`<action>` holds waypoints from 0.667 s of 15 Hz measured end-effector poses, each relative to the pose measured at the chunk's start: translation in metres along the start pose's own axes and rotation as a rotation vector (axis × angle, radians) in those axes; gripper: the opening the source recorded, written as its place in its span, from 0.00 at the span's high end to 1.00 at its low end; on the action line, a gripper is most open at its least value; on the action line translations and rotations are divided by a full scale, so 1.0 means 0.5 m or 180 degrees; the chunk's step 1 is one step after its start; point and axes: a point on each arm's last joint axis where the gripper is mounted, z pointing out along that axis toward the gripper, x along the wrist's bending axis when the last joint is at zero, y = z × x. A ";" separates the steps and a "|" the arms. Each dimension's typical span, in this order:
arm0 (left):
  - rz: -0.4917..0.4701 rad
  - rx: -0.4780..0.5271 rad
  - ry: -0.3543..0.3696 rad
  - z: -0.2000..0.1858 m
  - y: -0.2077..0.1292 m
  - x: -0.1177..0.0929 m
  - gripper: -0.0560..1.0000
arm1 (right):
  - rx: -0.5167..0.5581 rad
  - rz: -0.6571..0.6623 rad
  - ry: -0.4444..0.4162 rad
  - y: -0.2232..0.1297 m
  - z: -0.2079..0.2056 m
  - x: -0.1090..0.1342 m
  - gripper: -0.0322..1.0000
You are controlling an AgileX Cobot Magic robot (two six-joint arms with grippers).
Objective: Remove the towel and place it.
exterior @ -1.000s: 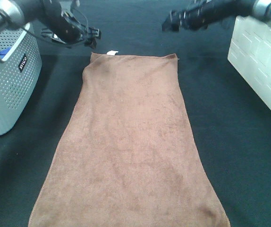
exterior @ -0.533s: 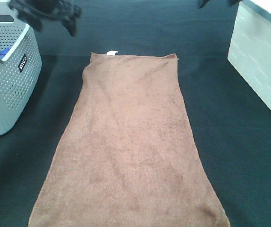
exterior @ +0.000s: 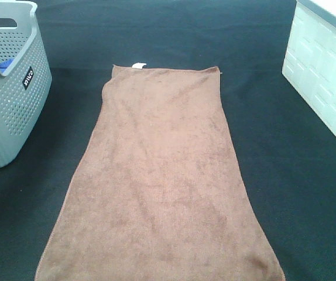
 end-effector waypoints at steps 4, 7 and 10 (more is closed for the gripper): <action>-0.0208 0.0292 0.0234 -0.113 -0.079 0.104 0.15 | 0.0148 0.0095 0.0077 -0.057 -0.102 0.023 0.19; -0.0283 0.0470 0.0266 -0.197 -0.199 0.109 0.15 | 0.0597 0.0144 0.0011 -0.195 -0.171 0.029 0.19; -0.0279 0.0294 0.0264 -0.301 -0.343 0.088 0.15 | 0.0760 0.0104 -0.0109 -0.361 -0.277 0.037 0.19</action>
